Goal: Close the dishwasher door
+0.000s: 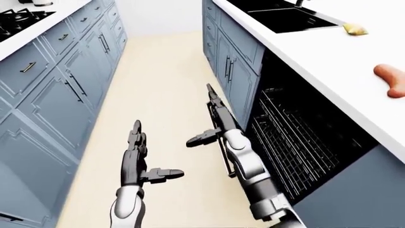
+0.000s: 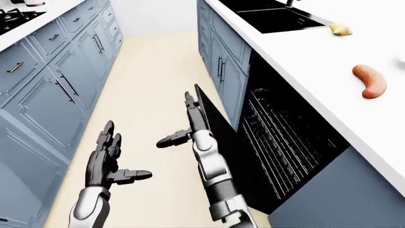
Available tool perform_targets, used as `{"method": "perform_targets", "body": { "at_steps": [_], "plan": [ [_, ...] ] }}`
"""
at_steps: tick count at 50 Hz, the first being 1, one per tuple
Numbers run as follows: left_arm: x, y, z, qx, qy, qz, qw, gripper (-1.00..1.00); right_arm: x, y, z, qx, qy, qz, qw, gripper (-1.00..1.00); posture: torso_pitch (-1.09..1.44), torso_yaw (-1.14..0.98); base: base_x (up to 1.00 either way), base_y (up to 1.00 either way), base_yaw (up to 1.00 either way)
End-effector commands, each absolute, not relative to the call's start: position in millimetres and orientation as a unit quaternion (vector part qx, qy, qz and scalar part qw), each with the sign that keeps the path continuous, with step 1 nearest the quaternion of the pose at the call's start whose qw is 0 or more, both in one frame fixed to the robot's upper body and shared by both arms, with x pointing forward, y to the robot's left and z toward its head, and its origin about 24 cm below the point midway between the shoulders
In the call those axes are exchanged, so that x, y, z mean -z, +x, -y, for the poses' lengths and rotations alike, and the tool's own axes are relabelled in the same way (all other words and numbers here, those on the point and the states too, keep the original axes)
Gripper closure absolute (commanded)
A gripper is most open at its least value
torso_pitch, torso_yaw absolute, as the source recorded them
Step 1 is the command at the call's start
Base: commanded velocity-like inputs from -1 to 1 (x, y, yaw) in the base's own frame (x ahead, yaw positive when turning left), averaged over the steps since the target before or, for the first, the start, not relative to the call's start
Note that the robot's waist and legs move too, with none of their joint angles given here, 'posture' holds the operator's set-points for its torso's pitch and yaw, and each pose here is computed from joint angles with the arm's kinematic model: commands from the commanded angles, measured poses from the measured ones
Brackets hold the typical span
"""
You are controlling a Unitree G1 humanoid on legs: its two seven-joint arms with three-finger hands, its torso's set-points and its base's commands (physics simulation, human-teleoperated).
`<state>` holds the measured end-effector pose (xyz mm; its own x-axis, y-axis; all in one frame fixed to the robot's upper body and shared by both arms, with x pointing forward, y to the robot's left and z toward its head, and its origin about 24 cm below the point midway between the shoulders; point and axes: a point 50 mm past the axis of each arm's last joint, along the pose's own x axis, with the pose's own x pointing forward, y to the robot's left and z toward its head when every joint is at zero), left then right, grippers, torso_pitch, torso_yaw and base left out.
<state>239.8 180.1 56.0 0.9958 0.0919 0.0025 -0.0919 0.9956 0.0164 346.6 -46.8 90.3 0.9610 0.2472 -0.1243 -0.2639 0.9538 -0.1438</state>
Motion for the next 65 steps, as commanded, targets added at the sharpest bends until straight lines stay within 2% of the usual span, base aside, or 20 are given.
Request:
{"method": "perform_targets", "body": {
  "at_steps": [1, 9, 24, 31, 42, 51, 55, 62, 65],
  "plan": [
    [-72.6, 241.8, -180.5, -0.044, 0.011, 0.044, 0.998, -1.00, -114.1, 355.3, 36.7, -0.139, -0.069, 0.004, 0.988, -1.00, 0.00, 0.00, 0.00, 0.00, 0.00],
    [-73.8, 241.1, -181.3, -0.045, 0.009, 0.045, 0.998, -1.00, -98.3, 372.1, 12.3, -0.182, -0.058, -0.017, 0.981, -1.00, 0.00, 0.00, 0.00, 0.00, 0.00],
    [-75.9, 240.0, -182.2, -0.046, 0.007, 0.047, 0.998, -1.00, -53.4, 361.2, 7.3, -0.206, -0.036, -0.108, 0.972, -1.00, 0.00, 0.00, 0.00, 0.00, 0.00],
    [-76.4, 239.9, -182.2, -0.046, 0.007, 0.047, 0.998, -1.00, -31.3, 349.5, 4.8, -0.219, -0.023, -0.170, 0.961, -1.00, 0.00, 0.00, 0.00, 0.00, 0.00],
    [-76.6, 239.9, -182.1, -0.046, 0.007, 0.048, 0.998, -1.00, 5.7, 327.5, 10.5, -0.246, 0.030, -0.300, 0.921, -1.00, 0.00, 0.00, 0.00, 0.00, 0.00],
    [-79.8, 238.9, -185.8, -0.050, 0.003, 0.050, 0.998, -1.00, 32.4, 304.3, 10.7, -0.248, 0.046, -0.370, 0.894, -1.00, 0.00, 0.00, 0.00, 0.00, 0.00],
    [-80.8, 238.8, -187.2, -0.052, 0.001, 0.051, 0.997, -1.00, 36.6, 304.9, 20.9, -0.226, 0.040, -0.383, 0.895, -1.00, 0.00, 0.00, 0.00, 0.00, 0.00],
    [-82.6, 238.4, -188.8, -0.053, -0.001, 0.051, 0.997, -1.00, 45.3, 307.1, 49.8, -0.134, 0.031, -0.421, 0.897, -1.00, 0.00, 0.00, 0.00, 0.00, 0.00],
    [-83.3, 238.3, -189.4, -0.054, -0.001, 0.052, 0.997, -1.00, 46.3, 307.5, 55.0, -0.122, 0.038, -0.429, 0.894, -1.00, 0.00, 0.00, 0.00, 0.00, 0.00]
  ]
}}
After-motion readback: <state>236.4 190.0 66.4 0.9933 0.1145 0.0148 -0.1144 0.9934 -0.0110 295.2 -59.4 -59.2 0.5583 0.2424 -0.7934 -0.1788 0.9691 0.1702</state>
